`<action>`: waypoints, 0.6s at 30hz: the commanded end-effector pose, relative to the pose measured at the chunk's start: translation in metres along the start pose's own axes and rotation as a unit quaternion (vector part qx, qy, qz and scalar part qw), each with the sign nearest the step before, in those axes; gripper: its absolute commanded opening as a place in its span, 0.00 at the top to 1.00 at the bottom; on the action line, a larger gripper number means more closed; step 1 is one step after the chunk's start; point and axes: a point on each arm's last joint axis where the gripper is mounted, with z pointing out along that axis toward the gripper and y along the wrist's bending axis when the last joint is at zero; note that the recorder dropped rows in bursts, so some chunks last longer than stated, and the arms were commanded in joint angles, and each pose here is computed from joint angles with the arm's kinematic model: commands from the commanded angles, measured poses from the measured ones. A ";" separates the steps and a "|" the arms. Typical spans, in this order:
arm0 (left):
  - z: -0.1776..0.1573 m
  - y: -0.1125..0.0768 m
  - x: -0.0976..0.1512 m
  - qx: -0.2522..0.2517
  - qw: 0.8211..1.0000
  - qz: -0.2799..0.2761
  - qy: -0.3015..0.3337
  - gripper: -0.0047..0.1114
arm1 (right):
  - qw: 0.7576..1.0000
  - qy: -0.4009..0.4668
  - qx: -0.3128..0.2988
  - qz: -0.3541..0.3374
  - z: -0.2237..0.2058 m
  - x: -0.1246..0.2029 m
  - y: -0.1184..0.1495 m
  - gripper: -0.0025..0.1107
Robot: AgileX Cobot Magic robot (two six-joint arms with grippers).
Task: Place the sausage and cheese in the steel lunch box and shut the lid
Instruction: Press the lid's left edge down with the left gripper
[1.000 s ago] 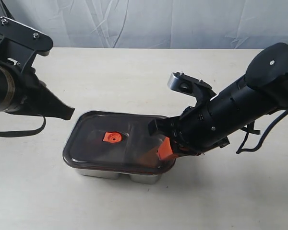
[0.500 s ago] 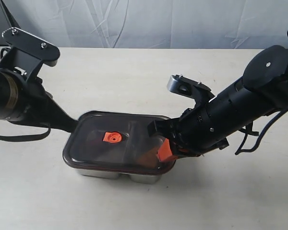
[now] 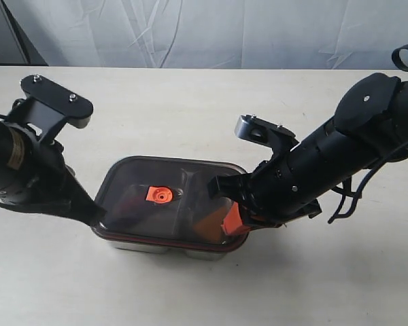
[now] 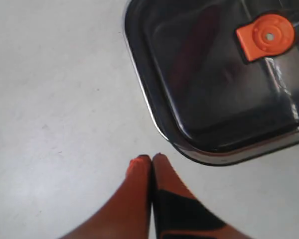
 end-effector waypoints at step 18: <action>0.011 -0.042 0.013 0.220 0.966 0.081 0.110 0.96 | 1.000 -0.014 0.002 -0.003 0.000 -0.003 0.001 0.99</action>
